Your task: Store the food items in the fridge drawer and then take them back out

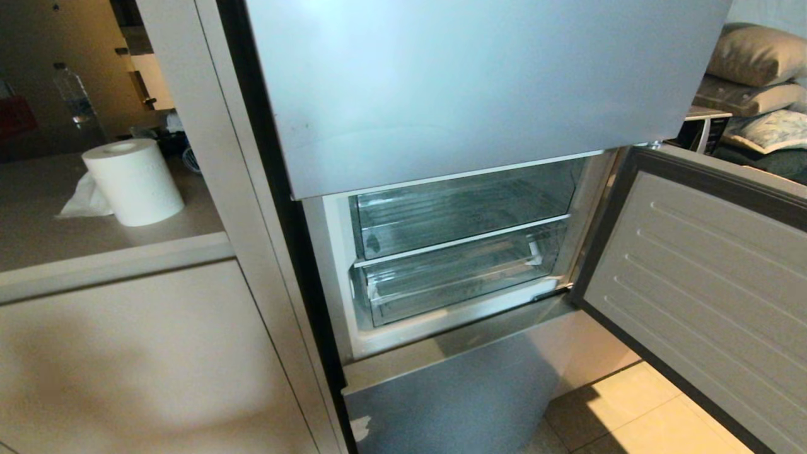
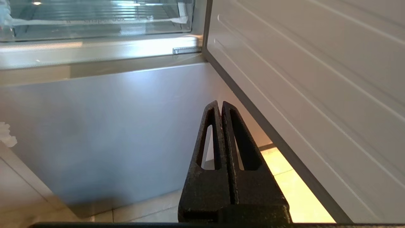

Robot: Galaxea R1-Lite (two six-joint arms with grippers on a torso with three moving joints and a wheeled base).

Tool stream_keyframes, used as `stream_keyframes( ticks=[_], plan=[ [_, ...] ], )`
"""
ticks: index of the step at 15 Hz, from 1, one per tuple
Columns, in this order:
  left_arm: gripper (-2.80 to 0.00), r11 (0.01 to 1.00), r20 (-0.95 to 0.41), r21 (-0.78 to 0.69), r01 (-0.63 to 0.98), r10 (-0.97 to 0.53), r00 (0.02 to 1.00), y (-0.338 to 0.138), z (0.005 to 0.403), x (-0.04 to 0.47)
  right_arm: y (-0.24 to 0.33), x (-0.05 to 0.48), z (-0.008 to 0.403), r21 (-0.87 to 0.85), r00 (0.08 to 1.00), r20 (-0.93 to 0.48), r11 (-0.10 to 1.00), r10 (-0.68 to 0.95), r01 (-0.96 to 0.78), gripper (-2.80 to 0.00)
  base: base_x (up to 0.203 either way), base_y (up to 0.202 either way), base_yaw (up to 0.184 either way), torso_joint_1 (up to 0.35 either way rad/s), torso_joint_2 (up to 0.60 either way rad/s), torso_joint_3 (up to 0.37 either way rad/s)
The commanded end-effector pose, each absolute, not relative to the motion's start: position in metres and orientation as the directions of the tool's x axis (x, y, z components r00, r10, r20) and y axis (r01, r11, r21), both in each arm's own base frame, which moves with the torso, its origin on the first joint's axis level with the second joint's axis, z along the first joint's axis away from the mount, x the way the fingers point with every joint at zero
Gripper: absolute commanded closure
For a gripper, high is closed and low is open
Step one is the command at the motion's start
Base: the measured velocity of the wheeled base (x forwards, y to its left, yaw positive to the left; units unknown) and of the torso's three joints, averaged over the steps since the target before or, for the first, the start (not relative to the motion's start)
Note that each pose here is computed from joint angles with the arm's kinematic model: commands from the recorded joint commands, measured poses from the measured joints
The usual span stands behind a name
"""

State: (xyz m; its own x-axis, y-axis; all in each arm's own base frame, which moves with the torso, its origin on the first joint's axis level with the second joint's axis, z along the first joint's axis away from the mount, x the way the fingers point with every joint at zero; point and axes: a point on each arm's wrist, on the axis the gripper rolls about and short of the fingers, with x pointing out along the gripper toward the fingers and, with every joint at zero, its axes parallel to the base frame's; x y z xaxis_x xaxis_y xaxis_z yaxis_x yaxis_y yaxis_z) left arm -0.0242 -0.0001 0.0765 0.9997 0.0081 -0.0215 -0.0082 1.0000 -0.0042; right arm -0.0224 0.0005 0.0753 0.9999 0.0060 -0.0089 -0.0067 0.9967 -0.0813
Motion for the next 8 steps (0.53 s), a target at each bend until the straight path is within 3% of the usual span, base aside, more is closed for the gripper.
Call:
stream_keyframes(
  ticks=[1, 5, 8],
  plan=[
    [0.00, 1.000, -0.021, -0.003, -0.009, 0.009, 1.000, -0.0001, 0.0765, -0.0242, 0.0004, -0.0227, 0.0747, -0.073, 1.000, -0.008, 0.997, 0.000, -0.001, 0.00, 0.000, 0.000, 0.000, 0.000, 0.00, 0.000],
    [0.00, 1.000, -0.021, -0.003, -0.009, 0.009, 1.000, -0.0001, 0.0765, -0.0242, 0.0004, -0.0228, 0.0750, -0.031, 1.000, -0.005, 1.000, -0.002, 0.001, 0.00, -0.018, 0.000, 0.000, 0.003, 0.00, 0.001],
    [0.00, 1.000, -0.021, -0.003, -0.009, 0.009, 1.000, -0.0001, 0.0765, -0.0242, 0.0004, -0.0228, 0.0750, -0.023, 1.000, -0.005, 1.000, -0.002, 0.001, 0.00, -0.185, 0.000, 0.001, 0.006, 0.00, 0.002]
  ],
)
